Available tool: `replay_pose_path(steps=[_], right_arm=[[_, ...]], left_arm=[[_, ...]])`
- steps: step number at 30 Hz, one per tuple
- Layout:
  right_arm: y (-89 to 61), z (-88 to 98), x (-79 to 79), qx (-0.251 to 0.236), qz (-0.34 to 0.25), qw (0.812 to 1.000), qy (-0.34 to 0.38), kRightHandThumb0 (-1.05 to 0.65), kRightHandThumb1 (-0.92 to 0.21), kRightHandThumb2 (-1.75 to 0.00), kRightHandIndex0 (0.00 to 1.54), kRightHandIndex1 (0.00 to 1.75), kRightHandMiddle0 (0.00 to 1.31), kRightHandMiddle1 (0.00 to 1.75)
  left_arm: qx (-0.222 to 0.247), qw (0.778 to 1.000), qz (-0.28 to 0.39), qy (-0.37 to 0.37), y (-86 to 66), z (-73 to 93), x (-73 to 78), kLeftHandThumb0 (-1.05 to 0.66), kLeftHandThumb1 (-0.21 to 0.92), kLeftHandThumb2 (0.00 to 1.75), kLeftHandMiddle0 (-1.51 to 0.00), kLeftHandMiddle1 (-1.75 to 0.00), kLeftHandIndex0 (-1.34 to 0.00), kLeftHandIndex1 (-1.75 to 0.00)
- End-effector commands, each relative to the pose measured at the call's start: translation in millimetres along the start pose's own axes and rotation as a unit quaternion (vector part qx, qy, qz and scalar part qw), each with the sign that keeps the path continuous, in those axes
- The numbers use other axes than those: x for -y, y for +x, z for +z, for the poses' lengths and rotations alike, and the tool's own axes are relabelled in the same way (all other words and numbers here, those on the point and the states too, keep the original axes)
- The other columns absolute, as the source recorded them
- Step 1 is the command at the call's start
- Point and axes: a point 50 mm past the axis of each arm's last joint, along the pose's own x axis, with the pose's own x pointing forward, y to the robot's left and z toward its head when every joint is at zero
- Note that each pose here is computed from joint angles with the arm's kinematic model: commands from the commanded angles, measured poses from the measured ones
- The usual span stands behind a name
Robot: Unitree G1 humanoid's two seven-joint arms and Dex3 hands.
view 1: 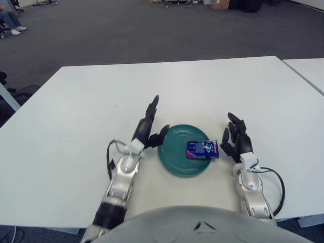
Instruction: Put the gum into the plate.
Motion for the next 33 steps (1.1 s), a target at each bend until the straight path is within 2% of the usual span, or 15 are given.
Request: replay_pose_path(steps=[1, 12, 15, 17, 22, 26, 33], right_arm=[[-23.7, -43.9, -1.4, -0.134, 0.01, 0.991, -0.009, -0.7, -0.92, -1.0, 0.2, 0.01, 0.0, 0.59], [-23.5, -42.2, -1.4, -0.132, 0.013, 0.991, -0.006, -0.7, -0.92, -1.0, 0.21, 0.01, 0.0, 0.58], [-24.9, -40.7, -1.3, -0.129, 0.018, 0.992, -0.007, -0.7, -0.92, -1.0, 0.2, 0.01, 0.0, 0.57], [-25.2, -40.0, -1.4, -0.127, 0.019, 0.992, -0.008, -0.71, -0.92, -1.0, 0.2, 0.0, 0.0, 0.56], [-26.2, -38.3, -0.6, -0.123, 0.02, 0.992, -0.011, -0.71, -0.92, -1.01, 0.19, 0.0, 0.0, 0.55], [-27.3, -36.0, -0.6, -0.117, 0.021, 0.993, -0.014, -0.71, -0.92, -1.01, 0.2, 0.0, 0.0, 0.56], [-28.9, -33.8, 0.1, -0.113, 0.022, 0.993, -0.022, -0.72, -0.92, -1.01, 0.21, 0.01, 0.0, 0.58]], left_arm=[[-0.035, 0.999, 0.033, -0.021, -12.3, -12.2, -4.8, -1.05, 0.92, 0.85, 0.0, 0.0, 0.0, 0.0], [-0.094, 0.992, 0.062, -0.048, -17.9, -30.6, 3.0, -1.05, 0.92, 0.98, 0.0, 0.0, 0.0, 0.0], [-0.109, 0.989, 0.078, -0.063, -23.2, -40.7, 5.2, -1.05, 0.92, 1.0, -0.02, -0.01, -0.02, -0.01], [-0.117, 0.987, 0.086, -0.072, -27.1, -45.8, 5.5, -1.05, 0.92, 1.03, -0.12, -0.02, -0.01, -0.31], [-0.142, 0.98, 0.11, -0.088, -37.6, -54.7, 4.1, -1.0, 0.92, 1.03, -0.26, -0.04, 0.0, -0.69], [-0.164, 0.971, 0.131, -0.111, -47.4, -60.1, 3.1, -0.94, 0.92, 1.03, -0.37, -0.07, -0.06, -0.86], [-0.179, 0.964, 0.129, -0.147, -49.7, -62.8, 5.8, -0.88, 0.92, 0.98, -0.46, -0.09, -0.15, -0.95]])
